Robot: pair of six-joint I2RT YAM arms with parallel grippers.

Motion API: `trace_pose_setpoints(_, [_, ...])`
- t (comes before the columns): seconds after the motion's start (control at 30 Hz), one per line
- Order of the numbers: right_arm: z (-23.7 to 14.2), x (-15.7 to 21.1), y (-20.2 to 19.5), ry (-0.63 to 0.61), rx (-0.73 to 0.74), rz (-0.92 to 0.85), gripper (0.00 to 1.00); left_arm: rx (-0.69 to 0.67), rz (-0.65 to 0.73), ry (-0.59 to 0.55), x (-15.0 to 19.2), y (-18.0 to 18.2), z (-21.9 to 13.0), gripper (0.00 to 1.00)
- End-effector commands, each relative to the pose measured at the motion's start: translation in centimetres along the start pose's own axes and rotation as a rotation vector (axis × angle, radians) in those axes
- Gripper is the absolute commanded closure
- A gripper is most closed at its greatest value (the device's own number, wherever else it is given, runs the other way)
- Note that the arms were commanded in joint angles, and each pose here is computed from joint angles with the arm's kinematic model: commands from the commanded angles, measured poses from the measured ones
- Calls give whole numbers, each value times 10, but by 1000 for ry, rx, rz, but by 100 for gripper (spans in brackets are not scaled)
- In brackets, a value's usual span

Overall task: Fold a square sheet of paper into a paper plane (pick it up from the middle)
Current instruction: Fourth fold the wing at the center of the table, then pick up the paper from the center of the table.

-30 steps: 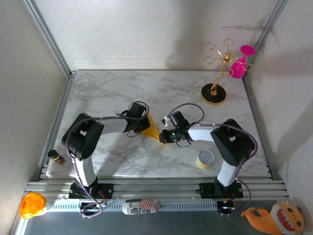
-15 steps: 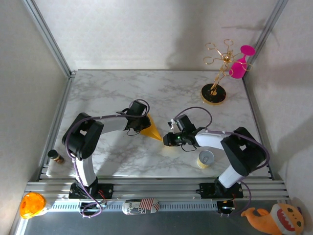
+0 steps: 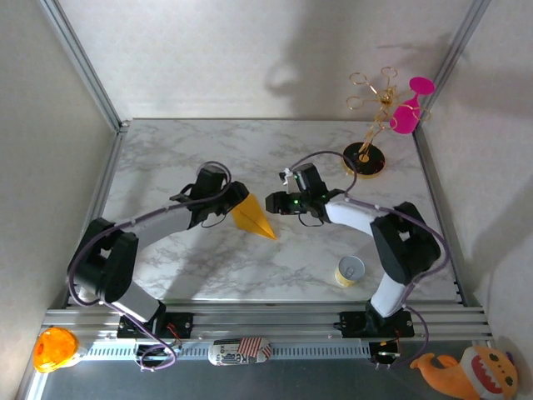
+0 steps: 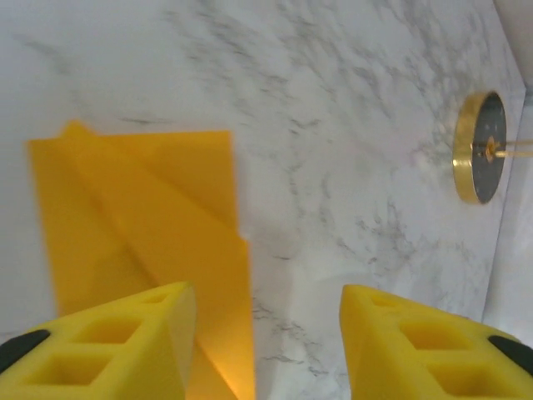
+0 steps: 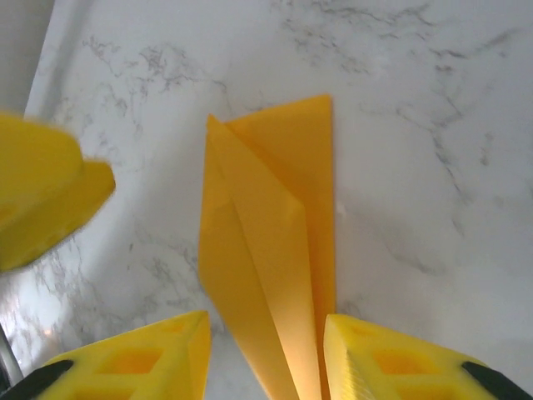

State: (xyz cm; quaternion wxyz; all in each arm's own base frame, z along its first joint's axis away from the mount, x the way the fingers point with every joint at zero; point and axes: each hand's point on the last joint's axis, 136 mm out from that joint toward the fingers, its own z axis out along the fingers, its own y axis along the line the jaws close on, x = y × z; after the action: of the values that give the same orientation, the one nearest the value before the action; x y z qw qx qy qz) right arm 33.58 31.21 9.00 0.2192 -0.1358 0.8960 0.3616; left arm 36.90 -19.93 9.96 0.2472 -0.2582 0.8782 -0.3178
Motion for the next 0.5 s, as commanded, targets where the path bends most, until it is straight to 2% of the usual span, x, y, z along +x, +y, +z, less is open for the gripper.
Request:
trace_pose_setpoints(0.0, [18, -2, 0, 57, -22, -29, 58, 6, -139, -48, -6, 24, -7, 50])
trace_pose_setpoints(0.2, [46, -10, -4, 100, -85, -24, 62, -16, -214, -80, -9, 54, -18, 49])
trace_pose_setpoints(0.47, [67, 3, -7, 170, -146, 0, 68, -42, -214, -70, -7, 64, -16, 49])
